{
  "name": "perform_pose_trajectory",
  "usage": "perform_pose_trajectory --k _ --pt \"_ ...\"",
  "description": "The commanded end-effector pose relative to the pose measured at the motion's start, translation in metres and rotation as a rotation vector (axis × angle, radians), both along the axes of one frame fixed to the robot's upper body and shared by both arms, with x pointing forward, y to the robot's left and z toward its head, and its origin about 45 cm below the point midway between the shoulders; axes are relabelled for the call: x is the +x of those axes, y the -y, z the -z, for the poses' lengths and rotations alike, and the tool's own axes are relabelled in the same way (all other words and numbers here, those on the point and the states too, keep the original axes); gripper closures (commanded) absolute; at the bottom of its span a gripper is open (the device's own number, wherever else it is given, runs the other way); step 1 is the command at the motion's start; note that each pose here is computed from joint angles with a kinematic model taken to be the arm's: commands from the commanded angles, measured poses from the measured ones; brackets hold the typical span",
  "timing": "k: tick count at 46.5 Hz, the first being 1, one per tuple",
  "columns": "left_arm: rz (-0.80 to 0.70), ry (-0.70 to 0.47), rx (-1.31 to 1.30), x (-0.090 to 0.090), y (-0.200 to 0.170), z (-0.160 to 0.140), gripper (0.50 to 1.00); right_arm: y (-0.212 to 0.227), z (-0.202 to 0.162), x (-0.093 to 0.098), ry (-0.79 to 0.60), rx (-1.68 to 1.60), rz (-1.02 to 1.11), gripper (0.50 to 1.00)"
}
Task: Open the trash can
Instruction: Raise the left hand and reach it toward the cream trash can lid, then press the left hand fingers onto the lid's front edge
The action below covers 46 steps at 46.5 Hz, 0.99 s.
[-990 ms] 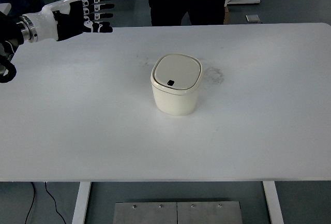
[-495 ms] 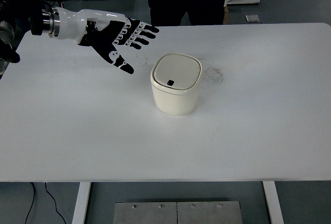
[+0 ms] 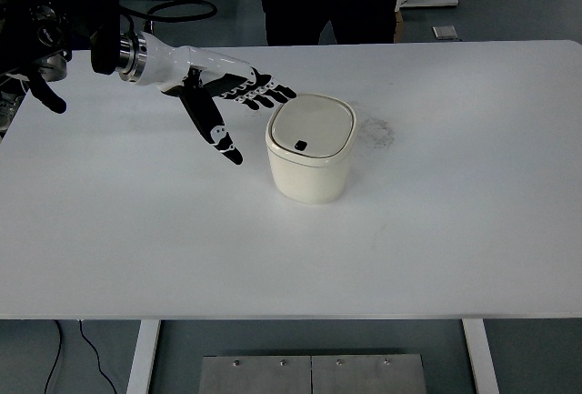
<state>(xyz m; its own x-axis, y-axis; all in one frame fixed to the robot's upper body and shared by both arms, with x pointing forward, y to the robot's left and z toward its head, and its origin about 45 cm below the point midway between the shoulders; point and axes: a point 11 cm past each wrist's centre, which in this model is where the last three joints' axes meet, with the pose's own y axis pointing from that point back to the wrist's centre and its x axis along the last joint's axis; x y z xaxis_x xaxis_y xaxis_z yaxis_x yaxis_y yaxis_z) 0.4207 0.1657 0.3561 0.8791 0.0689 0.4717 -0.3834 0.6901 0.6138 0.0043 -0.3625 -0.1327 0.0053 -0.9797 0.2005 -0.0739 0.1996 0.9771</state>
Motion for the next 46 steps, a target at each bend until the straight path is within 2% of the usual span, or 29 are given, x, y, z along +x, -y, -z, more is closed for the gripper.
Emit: perform_pose_trajectory --k 1,14,46 --pt "0.018 0.008 0.012 -0.001 0.006 0.001 0.500 0.000 0.000 0.000 0.000 0.000 0.000 0.509" --pt "0.058 0.050 0.056 0.000 0.017 -0.001 0.500 0.000 0.000 0.000 0.000 0.000 0.000 0.509" --pt "0.105 0.055 0.091 -0.004 0.031 0.011 0.500 0.000 0.000 0.000 0.000 0.000 0.000 0.509"
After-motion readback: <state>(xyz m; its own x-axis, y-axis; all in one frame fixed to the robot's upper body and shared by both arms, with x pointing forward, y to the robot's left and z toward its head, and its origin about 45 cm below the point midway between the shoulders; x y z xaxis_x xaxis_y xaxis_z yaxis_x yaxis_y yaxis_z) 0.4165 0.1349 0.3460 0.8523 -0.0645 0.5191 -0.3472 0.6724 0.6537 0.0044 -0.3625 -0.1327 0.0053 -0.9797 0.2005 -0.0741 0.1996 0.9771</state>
